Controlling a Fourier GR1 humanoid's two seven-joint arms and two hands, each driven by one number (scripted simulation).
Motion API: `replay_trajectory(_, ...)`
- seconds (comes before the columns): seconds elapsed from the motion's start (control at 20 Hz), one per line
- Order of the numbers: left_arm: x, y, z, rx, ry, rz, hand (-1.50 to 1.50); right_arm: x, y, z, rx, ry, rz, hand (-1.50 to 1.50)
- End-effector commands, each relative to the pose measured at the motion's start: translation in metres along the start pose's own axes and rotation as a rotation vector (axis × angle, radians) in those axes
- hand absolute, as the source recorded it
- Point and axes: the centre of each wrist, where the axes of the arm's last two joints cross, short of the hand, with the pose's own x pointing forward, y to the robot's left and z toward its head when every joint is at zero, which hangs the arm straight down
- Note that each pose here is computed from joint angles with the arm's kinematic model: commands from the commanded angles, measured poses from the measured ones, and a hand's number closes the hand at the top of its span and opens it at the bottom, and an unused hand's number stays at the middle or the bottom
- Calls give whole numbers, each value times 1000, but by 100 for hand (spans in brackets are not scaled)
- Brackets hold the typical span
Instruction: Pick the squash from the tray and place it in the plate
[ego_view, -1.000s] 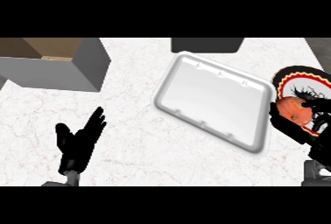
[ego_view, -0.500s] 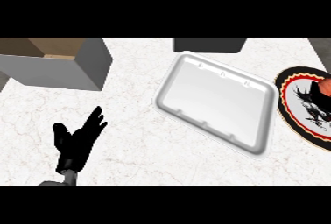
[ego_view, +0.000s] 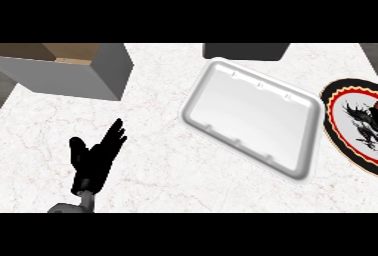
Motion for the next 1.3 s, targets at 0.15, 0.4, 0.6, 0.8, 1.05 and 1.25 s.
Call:
replay_trajectory(0.15,-7,-11,4,-22,12,6,0,-10,0,-14,198,55,-22,-150)
replay_trajectory(0.4,-9,0,0,-12,16,5,0,-17,11,-4,171,-45,-221,-150)
replay_trajectory(0.6,-11,6,4,-10,22,8,0,-9,-7,-23,36,-74,-392,-150)
replay_trajectory(0.8,-2,18,7,6,36,11,0,-30,-34,-29,19,-2,-463,-150)
replay_trajectory(1.05,-17,-3,7,27,27,17,0,-71,-54,-11,116,13,-569,-150)
replay_trajectory(1.25,-8,18,4,34,38,26,0,-87,-80,-11,234,-20,-608,-150)
